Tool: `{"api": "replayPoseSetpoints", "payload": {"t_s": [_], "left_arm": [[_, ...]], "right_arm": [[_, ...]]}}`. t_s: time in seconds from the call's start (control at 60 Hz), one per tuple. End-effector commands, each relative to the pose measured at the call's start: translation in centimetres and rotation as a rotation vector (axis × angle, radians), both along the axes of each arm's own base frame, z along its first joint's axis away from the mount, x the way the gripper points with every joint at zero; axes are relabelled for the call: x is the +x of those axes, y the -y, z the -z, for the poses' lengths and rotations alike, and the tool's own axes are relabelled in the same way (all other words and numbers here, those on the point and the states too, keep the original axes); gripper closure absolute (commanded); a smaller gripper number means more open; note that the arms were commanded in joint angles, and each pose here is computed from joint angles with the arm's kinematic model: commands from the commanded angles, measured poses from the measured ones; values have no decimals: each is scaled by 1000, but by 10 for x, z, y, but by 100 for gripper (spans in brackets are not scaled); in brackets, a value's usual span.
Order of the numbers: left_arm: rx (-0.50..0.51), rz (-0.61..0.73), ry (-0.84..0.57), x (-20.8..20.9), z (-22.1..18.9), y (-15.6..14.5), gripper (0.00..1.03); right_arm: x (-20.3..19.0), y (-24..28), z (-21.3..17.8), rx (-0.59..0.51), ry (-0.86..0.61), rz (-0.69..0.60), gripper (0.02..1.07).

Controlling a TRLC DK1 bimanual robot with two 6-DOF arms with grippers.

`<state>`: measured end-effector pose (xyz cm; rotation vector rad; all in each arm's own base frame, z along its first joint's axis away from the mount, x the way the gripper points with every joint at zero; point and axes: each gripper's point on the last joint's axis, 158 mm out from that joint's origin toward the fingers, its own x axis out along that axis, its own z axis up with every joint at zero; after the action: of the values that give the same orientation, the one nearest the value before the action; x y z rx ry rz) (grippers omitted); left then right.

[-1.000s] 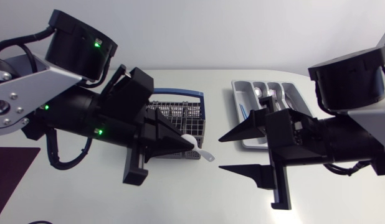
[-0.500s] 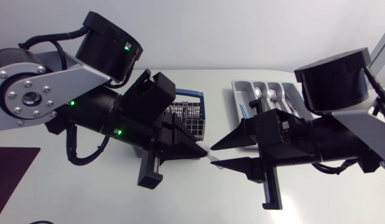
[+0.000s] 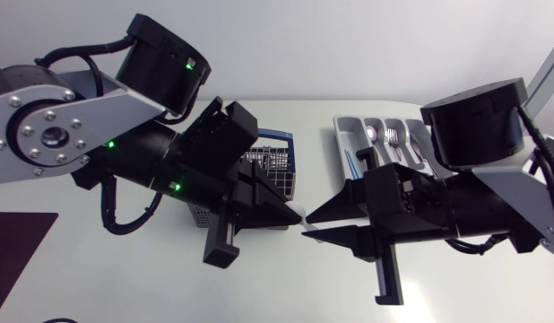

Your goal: Unload the cutlery basket into the drawer organizer.

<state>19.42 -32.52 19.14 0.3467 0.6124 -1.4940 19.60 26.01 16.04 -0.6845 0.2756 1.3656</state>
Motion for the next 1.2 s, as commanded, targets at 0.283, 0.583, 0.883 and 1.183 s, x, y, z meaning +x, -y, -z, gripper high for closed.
{"api": "replayPoseSetpoints", "payload": {"t_s": [0.283, 0.583, 0.883, 1.183], "left_arm": [[-13, 44, 4, -7, -6, 10, 96], [-13, 31, 3, -6, -8, 7, 90], [-70, -86, 40, 21, -40, -14, 11], [-27, -343, 115, 75, -47, -77, 11]], "right_arm": [[-4, 4, 11, 5, -32, 15, 100], [-3, 8, 10, 7, -29, 27, 101], [-7, 16, 20, -17, -36, 28, 101], [19, 65, 34, -60, 26, 136, 101]]}}
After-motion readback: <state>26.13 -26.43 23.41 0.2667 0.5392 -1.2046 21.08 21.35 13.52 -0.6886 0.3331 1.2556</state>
